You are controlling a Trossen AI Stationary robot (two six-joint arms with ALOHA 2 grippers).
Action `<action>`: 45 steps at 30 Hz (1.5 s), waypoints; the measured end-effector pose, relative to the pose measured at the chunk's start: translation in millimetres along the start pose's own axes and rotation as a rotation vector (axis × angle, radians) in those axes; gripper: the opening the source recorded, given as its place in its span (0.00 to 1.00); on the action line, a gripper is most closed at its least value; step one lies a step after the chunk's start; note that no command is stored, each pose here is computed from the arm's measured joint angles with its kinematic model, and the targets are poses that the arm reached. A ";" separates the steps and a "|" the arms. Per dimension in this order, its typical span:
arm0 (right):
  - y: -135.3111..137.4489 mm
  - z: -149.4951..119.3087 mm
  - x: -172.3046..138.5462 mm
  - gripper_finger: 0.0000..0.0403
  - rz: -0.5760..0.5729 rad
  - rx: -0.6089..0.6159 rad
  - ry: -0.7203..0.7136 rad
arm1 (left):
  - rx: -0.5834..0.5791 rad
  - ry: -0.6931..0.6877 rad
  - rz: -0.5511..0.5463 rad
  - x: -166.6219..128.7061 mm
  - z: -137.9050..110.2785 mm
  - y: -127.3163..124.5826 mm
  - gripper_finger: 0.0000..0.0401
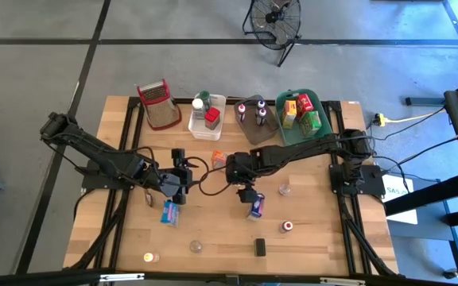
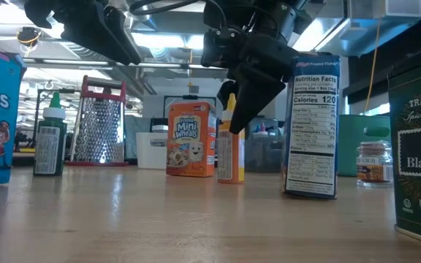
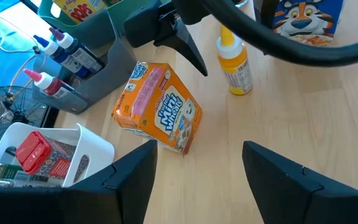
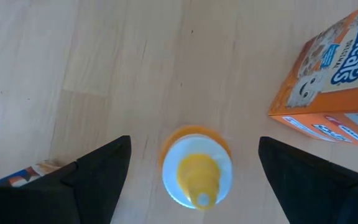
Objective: Pick & Place Kitchen Items
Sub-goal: Put the top yellow food coloring bottle into the black bin
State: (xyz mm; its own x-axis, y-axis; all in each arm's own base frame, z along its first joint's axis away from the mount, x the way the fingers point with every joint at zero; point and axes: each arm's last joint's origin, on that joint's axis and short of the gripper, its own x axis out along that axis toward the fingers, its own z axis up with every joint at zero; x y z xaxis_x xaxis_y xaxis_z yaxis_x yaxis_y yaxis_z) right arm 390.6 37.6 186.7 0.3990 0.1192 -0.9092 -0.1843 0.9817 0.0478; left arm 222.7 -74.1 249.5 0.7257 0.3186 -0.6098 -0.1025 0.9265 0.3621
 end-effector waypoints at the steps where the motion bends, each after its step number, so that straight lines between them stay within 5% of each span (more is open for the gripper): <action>1: 0.0 0.0 0.0 0.88 0.000 -0.001 0.000 | 0.000 0.000 0.000 0.0 0.0 0.0 0.58; 11: 0.0 0.0 0.0 0.76 0.000 -0.022 0.000 | 0.000 0.000 0.000 0.0 0.0 0.0 0.58; 29: -4.5 -0.4 -0.2 0.39 -0.005 -0.017 -0.001 | 0.000 0.000 0.000 0.0 0.0 0.1 0.58; 45: 2.2 6.1 -7.6 0.40 0.002 -0.060 0.008 | 0.000 0.000 0.000 0.0 0.0 0.0 0.58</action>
State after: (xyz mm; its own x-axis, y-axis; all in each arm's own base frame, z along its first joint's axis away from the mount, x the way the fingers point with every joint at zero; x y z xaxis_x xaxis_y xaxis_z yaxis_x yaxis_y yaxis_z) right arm 392.6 39.8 196.2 0.3913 0.1201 -0.9124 -0.2391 0.9707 0.0252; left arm 222.7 -74.1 249.4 0.7254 0.3188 -0.6100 -0.1025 0.9264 0.3623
